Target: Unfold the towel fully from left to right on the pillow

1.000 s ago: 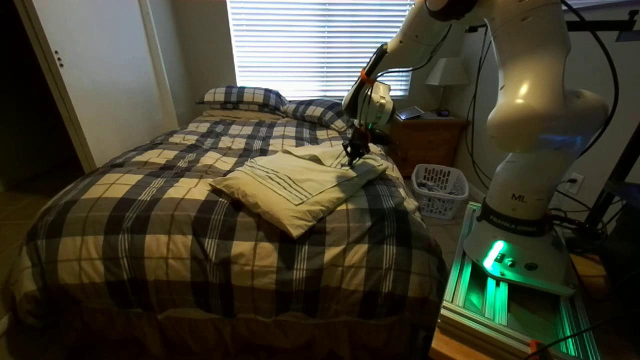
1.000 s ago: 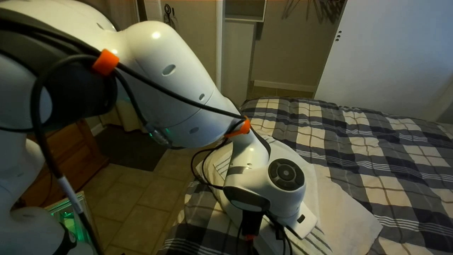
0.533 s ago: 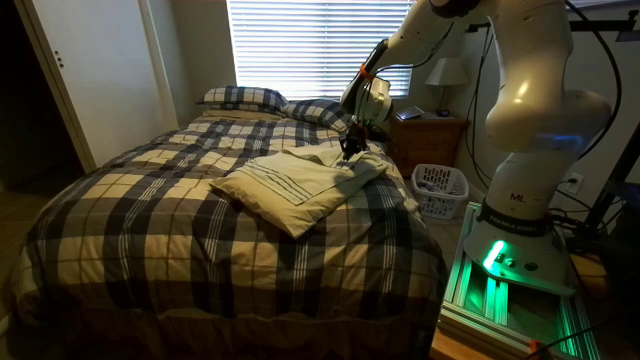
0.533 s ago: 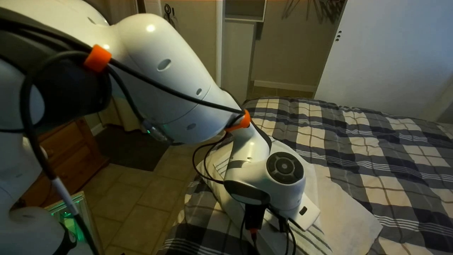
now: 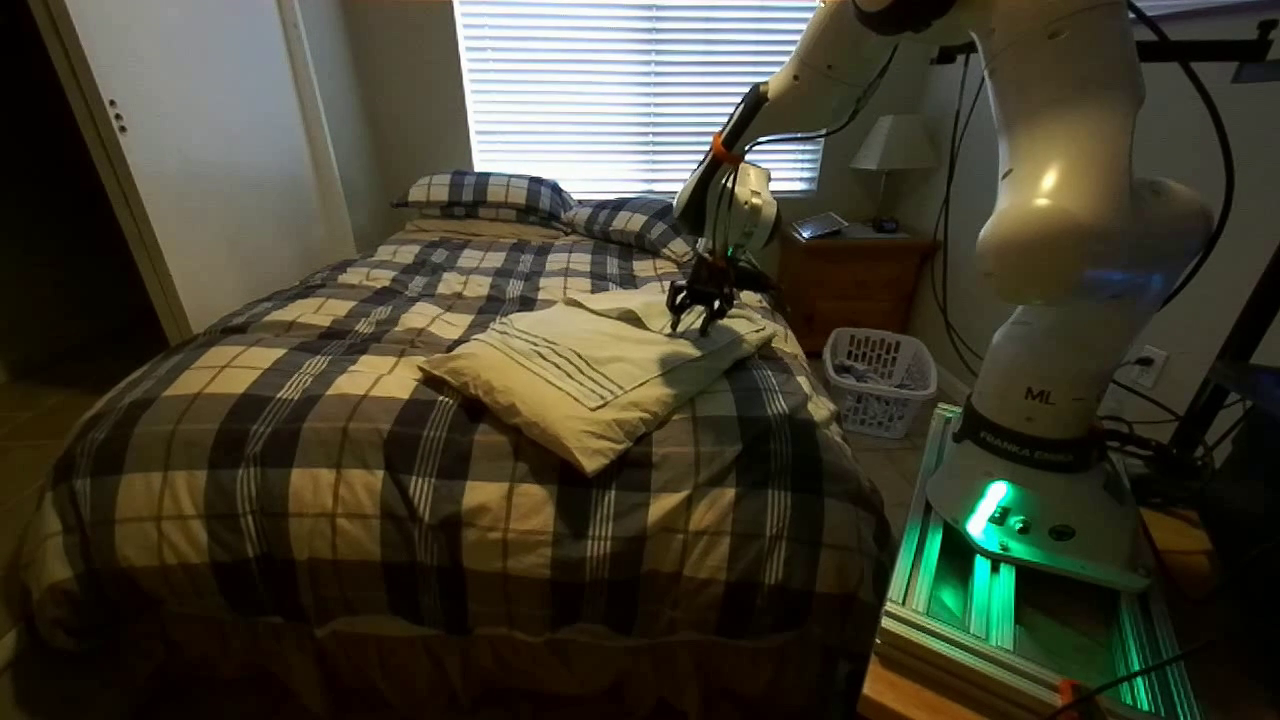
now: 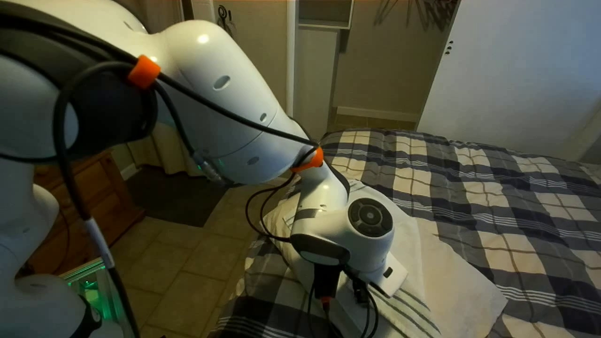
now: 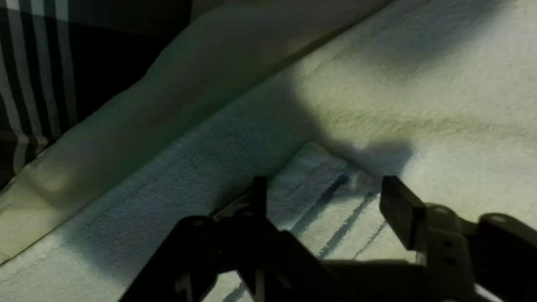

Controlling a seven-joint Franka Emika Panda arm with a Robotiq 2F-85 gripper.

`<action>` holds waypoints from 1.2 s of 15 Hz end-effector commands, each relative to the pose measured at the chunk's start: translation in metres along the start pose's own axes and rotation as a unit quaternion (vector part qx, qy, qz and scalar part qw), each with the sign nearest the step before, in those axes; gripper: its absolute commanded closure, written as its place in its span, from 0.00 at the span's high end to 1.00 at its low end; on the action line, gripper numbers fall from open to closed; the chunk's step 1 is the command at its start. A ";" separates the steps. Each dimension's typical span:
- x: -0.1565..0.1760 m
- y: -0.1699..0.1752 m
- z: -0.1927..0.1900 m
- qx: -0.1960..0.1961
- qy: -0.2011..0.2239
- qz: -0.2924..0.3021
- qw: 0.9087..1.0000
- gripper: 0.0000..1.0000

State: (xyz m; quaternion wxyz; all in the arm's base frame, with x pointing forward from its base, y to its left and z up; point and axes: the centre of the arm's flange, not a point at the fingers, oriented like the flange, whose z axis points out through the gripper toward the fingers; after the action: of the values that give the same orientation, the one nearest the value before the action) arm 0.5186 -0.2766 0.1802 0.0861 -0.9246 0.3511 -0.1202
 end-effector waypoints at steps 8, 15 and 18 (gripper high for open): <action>0.002 0.014 0.010 -0.012 -0.006 -0.004 1.000 0.56; 0.003 0.013 0.007 -0.014 -0.004 -0.005 1.000 0.06; 0.004 0.013 0.006 -0.015 -0.002 -0.004 1.000 0.00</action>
State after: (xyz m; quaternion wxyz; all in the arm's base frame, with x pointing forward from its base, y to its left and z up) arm 0.5120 -0.2858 0.1693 0.0790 -0.9243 0.3561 -0.1122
